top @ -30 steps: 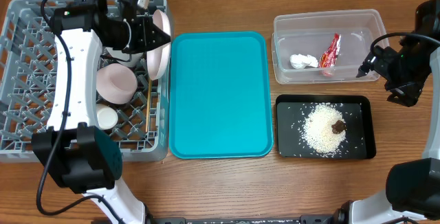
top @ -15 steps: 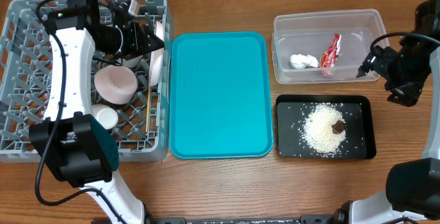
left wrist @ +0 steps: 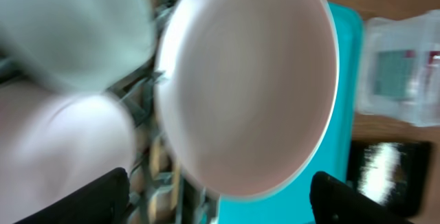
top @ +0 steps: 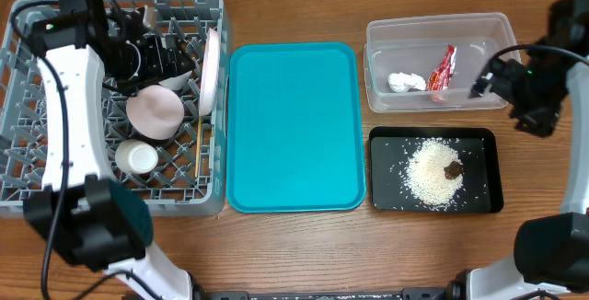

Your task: Sort waste into correct bins and load items into the dishwasher

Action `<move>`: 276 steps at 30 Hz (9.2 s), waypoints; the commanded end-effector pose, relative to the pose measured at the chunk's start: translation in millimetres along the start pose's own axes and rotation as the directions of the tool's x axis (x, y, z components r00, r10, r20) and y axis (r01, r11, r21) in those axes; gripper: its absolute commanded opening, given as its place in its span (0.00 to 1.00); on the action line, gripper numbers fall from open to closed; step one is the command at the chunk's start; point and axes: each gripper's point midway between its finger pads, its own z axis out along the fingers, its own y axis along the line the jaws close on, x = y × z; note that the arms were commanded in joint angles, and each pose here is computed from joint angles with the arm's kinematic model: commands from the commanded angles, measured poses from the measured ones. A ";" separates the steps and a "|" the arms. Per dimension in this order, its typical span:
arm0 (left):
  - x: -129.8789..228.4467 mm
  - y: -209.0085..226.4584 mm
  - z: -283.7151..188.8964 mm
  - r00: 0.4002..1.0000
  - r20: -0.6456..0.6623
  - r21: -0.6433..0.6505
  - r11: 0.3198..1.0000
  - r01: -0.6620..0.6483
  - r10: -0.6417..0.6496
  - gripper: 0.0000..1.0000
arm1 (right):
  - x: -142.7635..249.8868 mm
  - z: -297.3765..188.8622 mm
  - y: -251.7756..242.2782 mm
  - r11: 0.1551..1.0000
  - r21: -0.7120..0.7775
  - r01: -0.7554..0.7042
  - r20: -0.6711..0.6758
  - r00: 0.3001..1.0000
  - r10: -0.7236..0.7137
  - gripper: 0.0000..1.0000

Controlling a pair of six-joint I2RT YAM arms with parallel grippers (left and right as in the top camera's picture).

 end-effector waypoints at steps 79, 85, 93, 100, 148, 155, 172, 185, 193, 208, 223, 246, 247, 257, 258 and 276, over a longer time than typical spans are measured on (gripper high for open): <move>202.3 -17.2 -90.0 0.876 0.415 -0.237 0.959 -0.156 0.246 1.00 | 118.7 -47.4 8.0 0.905 -0.064 0.421 0.647 0.708 -0.283 1.00; 202.3 -17.2 -90.0 0.876 0.415 -0.237 0.959 -0.156 0.246 1.00 | 118.8 -47.2 7.3 0.905 -0.061 0.420 0.646 0.708 -0.285 1.00; 202.3 -17.1 -90.0 0.876 0.415 -0.237 0.959 -0.156 0.246 1.00 | 120.0 -56.1 -6.1 0.918 -0.037 0.394 0.700 0.666 -0.257 1.00; 202.3 -17.2 -90.0 0.876 0.415 -0.237 0.959 -0.156 0.246 1.00 | 122.7 -54.2 -13.6 0.906 -0.095 0.413 0.839 0.522 -0.150 1.00; 202.3 -17.2 -90.0 0.876 0.415 -0.237 0.959 -0.156 0.246 1.00 | 101.5 41.7 0.1 0.815 -0.030 0.579 0.986 0.149 -0.070 1.00; 202.3 -17.2 -90.0 0.876 0.415 -0.237 0.959 -0.156 0.246 1.00 | 101.5 41.6 0.0 0.815 -0.030 0.579 0.986 0.149 -0.070 1.00; 202.4 -17.2 -90.0 0.876 0.415 -0.237 0.959 -0.156 0.245 1.00 | 101.5 41.7 0.1 0.815 -0.030 0.579 0.986 0.149 -0.070 1.00; 202.4 -17.2 -90.0 0.876 0.415 -0.237 0.959 -0.156 0.245 1.00 | 101.5 41.6 0.1 0.815 -0.030 0.579 0.986 0.149 -0.070 1.00; 204.8 -20.5 -91.2 0.870 0.421 -0.231 0.957 -0.173 0.259 1.00 | 101.5 41.6 0.1 0.815 -0.030 0.579 0.986 0.149 -0.070 1.00; 211.6 0.2 -68.7 0.792 0.532 -0.281 0.944 -0.169 0.301 1.00 | 101.5 41.7 0.1 0.815 -0.030 0.579 0.986 0.149 -0.070 1.00; 186.5 0.1 -50.1 0.465 0.822 -0.259 0.943 -0.208 0.329 1.00 | 101.5 41.6 0.1 0.815 -0.030 0.579 0.986 0.149 -0.070 1.00; 172.7 -15.1 -29.8 0.215 0.886 -0.321 0.879 -0.353 0.410 1.00 | 101.5 41.7 0.1 0.815 -0.030 0.579 0.986 0.149 -0.070 1.00; 173.2 -14.3 -28.1 0.222 0.884 -0.320 0.879 -0.353 0.411 1.00 | 101.5 41.7 0.1 0.815 -0.030 0.579 0.986 0.149 -0.070 1.00; 183.2 -7.5 -1.0 0.353 0.858 -0.249 0.903 -0.351 0.374 1.00 | 101.5 41.7 0.1 0.815 -0.030 0.579 0.986 0.149 -0.070 1.00; 183.2 -7.4 -1.1 0.353 0.858 -0.249 0.903 -0.350 0.374 1.00 | 101.5 41.7 0.1 0.815 -0.030 0.579 0.986 0.149 -0.070 1.00; 183.0 -6.7 -1.1 0.353 0.857 -0.251 0.903 -0.348 0.374 1.00 | 101.5 41.6 0.1 0.815 -0.030 0.579 0.986 0.149 -0.070 1.00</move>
